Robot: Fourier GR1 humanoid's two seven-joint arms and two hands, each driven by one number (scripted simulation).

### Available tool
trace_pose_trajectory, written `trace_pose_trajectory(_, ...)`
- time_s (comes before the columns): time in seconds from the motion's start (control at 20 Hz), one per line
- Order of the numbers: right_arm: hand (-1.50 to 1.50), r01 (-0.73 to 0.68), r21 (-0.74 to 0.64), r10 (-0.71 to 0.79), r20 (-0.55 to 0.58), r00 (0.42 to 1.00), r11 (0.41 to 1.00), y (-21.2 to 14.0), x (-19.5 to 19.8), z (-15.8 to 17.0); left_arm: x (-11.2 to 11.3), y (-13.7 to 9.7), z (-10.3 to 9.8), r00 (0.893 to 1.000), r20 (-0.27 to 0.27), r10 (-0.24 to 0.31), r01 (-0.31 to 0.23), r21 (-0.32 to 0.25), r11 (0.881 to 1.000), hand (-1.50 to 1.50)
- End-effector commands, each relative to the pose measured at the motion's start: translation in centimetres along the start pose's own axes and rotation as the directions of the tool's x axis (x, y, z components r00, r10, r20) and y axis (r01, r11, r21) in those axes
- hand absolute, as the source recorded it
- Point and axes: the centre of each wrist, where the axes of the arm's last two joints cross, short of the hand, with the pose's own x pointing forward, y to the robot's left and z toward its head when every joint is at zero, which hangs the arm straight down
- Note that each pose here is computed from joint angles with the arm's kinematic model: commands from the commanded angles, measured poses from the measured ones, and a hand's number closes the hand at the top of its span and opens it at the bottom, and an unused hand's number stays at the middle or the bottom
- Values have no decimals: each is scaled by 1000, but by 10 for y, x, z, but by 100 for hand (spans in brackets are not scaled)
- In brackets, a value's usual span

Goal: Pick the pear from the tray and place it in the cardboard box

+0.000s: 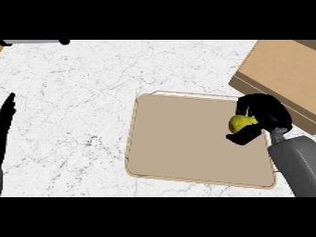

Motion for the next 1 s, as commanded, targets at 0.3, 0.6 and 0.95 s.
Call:
trace_pose_trajectory(0.3,150,-74,-233,92,66,994,970,-131,-187,61,-2,11,2,1000,1,11,-11,12,1000,0)
trace_pose_trajectory(0.6,150,31,-471,69,193,979,882,-176,-244,100,1,3,3,1000,23,15,-15,-12,1000,0)
trace_pose_trajectory(0.95,150,147,-509,69,382,921,848,-201,-282,125,18,-18,-5,998,64,11,-8,-44,999,0)
